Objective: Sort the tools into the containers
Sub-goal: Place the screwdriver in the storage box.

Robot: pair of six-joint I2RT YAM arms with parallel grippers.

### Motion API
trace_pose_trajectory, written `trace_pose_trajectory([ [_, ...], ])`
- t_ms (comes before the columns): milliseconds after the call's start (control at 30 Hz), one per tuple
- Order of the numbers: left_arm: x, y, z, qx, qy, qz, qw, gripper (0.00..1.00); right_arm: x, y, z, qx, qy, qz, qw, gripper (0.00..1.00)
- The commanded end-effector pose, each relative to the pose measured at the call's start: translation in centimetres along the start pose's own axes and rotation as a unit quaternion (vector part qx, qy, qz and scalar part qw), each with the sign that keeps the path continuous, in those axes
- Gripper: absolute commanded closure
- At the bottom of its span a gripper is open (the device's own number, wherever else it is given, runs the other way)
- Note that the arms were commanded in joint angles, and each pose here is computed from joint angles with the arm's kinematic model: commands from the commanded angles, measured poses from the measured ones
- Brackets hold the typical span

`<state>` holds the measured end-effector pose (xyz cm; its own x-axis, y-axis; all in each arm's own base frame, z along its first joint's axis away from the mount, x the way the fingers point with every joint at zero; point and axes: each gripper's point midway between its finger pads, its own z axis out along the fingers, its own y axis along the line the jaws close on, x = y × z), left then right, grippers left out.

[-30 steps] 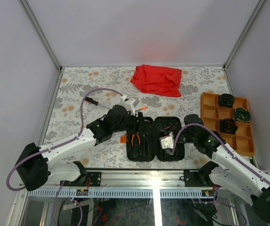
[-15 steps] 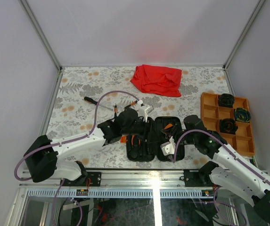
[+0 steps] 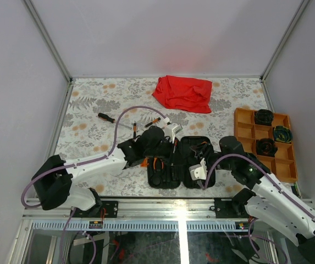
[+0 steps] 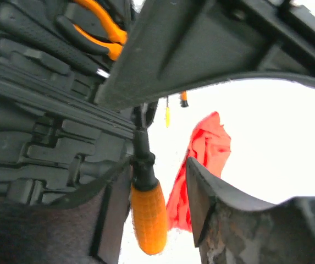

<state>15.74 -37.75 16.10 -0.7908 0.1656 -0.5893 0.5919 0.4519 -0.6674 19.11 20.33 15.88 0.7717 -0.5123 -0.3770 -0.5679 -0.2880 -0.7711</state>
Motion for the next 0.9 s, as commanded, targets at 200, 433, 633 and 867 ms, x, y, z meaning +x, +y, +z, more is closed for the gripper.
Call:
trace_pose_trajectory([
  [200,-3.3,1.7,-1.7,-0.056,-0.083,0.007,0.995,1.00,-3.1,-5.8,-3.4,0.211,-0.080,0.187,0.956,0.41],
  [433,-4.1,2.3,-2.2,-0.072,-0.107,0.012,0.992,1.00,1.5,-8.3,-6.3,0.438,-0.162,0.590,0.658,0.41],
  [633,-4.2,3.1,-1.8,-0.081,-0.119,0.005,0.990,1.00,5.3,-6.2,-5.4,0.451,-0.078,0.774,0.438,0.37],
  [867,-4.6,2.9,-1.1,-0.068,-0.128,0.005,0.989,1.00,4.5,-6.0,-2.2,0.391,-0.118,0.876,0.257,0.34],
])
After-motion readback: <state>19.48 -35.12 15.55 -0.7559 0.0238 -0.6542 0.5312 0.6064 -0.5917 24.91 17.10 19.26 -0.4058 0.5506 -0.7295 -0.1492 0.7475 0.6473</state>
